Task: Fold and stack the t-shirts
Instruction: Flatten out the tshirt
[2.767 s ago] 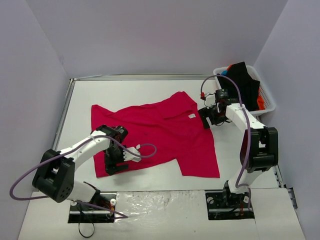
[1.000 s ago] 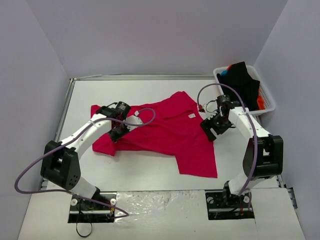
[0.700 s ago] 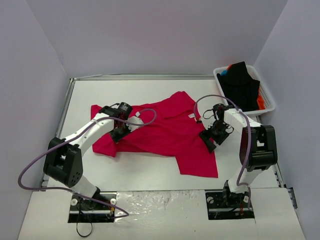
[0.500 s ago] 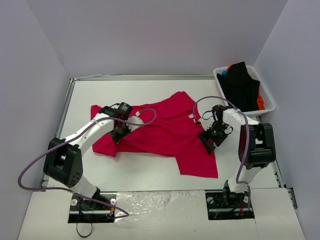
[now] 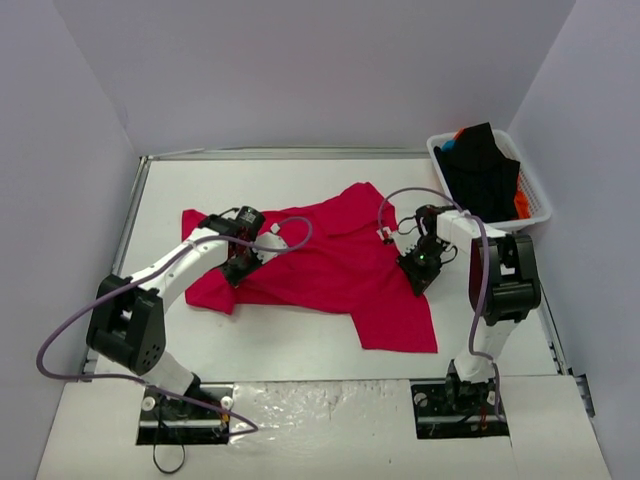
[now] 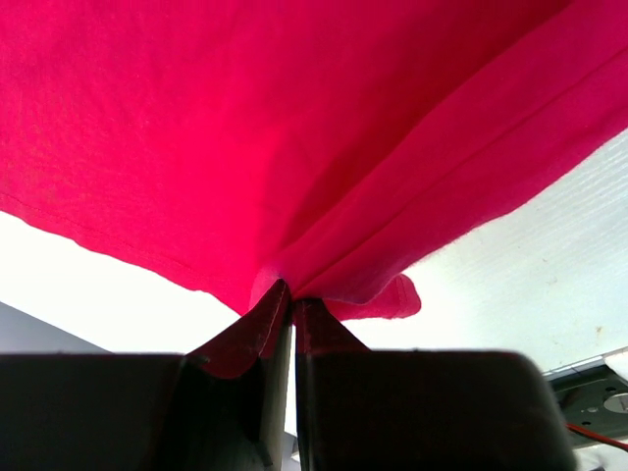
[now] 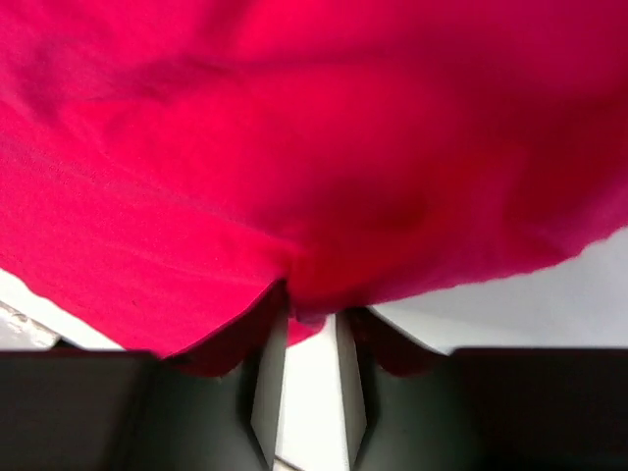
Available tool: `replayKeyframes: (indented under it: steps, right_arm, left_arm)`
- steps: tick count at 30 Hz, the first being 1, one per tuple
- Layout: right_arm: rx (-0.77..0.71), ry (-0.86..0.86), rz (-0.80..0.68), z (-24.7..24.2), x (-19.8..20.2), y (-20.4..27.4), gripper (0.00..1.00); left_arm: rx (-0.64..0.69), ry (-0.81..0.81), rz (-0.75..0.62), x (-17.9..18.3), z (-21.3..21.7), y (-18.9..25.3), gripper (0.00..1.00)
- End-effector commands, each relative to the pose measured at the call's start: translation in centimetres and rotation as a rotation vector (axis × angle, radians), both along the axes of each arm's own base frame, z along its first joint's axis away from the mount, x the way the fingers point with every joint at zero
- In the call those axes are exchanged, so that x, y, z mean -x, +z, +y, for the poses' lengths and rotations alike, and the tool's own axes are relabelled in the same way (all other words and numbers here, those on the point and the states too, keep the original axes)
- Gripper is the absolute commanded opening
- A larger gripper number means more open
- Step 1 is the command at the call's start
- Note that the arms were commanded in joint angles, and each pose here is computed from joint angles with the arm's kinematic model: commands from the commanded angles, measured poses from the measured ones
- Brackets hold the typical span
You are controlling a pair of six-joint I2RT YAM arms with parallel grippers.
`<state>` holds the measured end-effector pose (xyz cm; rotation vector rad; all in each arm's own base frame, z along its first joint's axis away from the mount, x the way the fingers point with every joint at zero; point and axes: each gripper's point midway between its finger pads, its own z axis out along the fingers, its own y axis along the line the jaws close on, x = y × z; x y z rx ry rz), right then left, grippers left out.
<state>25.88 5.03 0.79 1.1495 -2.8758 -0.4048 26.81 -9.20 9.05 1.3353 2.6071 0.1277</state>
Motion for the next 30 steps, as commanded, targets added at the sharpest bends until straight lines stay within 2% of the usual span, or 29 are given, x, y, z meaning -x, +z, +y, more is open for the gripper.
replayKeyframes:
  steps: [1,3,9,12,16,21,25,26,29,30]
  right_arm:
    - [-0.027,-0.001,0.027,0.9,0.5,-0.4,0.09]
    - [-0.014,-0.010,0.020,0.7,0.5,-0.2,0.00]
    - [0.006,-0.032,-0.090,0.5,-1.0,2.7,0.00]
    - [0.001,-0.062,-0.204,0.7,-3.4,5.5,0.00]
    - [-0.022,-0.131,-0.397,1.1,-8.7,10.8,0.00]
    - [-0.010,-0.189,-0.529,0.7,-14.1,14.3,0.00]
    - [0.029,-0.235,-0.624,-0.6,-18.1,16.8,0.00]
    - [0.043,-0.252,-0.682,-1.0,-19.5,18.7,0.00]
    - [0.053,-0.291,-0.749,-2.0,-21.9,20.8,0.00]
    - [0.038,-0.313,-0.808,-2.0,-23.0,23.0,0.00]
  left_arm:
    - [0.038,0.017,-0.022,0.1,-0.4,0.5,0.02]
    - [0.045,0.018,-0.026,0.2,-0.5,0.6,0.02]
    - [0.058,0.037,-0.080,-0.4,-0.4,1.7,0.02]
    - [0.043,0.066,-0.149,-1.7,0.0,3.1,0.02]
    - [0.102,0.169,-0.257,-4.7,0.2,5.8,0.03]
    - [0.187,0.233,-0.384,-9.1,0.1,10.6,0.02]
    - [0.177,0.265,-0.481,-13.3,1.2,13.9,0.02]
    - [0.169,0.283,-0.506,-14.2,1.8,14.8,0.02]
    - [0.188,0.316,-0.613,-16.9,2.4,19.5,0.02]
    - [0.211,0.332,-0.676,-17.6,2.7,22.3,0.02]
